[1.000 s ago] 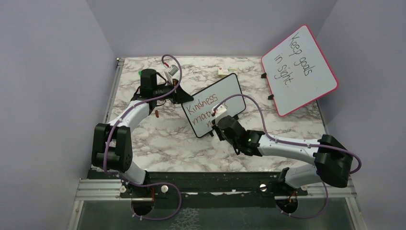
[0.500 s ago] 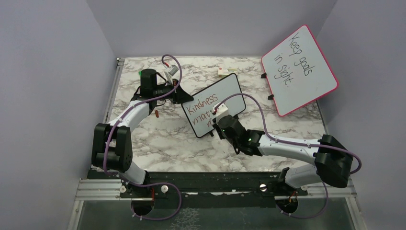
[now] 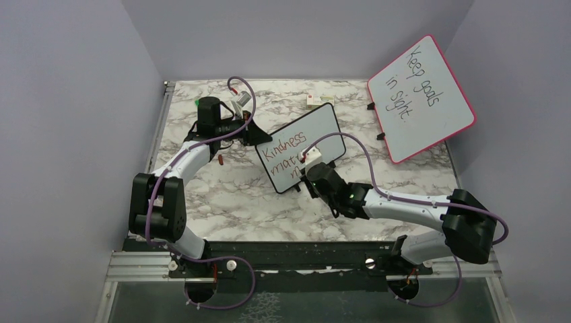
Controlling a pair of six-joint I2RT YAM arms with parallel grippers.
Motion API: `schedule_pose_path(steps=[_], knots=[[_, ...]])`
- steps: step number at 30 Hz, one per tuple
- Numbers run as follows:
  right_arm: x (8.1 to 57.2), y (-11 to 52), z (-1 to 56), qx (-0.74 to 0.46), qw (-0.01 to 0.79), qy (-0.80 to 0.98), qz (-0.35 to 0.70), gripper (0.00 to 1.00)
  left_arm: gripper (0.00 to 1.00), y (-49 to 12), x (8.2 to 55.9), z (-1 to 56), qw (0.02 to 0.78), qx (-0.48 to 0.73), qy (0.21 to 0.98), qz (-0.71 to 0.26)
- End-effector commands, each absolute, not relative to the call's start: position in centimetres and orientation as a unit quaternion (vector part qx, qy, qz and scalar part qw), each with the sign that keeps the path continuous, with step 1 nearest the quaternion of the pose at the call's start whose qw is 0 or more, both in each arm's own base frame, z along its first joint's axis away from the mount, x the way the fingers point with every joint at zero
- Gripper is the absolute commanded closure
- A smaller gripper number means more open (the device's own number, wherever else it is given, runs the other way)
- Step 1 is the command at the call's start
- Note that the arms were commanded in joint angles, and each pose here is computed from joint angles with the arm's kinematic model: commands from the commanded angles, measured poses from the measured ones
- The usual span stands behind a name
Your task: Write a sentence on the whiteboard
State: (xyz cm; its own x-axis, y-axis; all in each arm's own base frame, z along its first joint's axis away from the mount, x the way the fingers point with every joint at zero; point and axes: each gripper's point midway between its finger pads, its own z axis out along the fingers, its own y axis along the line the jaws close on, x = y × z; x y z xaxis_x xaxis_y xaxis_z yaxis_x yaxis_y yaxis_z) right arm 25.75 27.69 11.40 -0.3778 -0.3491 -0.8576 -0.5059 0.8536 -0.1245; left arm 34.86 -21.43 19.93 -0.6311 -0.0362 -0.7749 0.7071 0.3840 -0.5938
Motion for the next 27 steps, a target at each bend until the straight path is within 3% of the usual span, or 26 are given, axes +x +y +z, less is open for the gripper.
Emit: schedule_pose_path(steps=[1, 27], knots=[[24.7, 26.9, 9.4, -0.272, 0.459, 0.843, 0.076, 0.99, 1.0, -21.1, 34.4, 19.0, 0.35, 0.212, 0.764, -0.499], [26.8, 25.9, 13.5, -0.218, 0.531, 0.816, 0.067, 0.99, 1.0, -21.1, 34.4, 19.0, 0.351, 0.212, 0.764, -0.498]])
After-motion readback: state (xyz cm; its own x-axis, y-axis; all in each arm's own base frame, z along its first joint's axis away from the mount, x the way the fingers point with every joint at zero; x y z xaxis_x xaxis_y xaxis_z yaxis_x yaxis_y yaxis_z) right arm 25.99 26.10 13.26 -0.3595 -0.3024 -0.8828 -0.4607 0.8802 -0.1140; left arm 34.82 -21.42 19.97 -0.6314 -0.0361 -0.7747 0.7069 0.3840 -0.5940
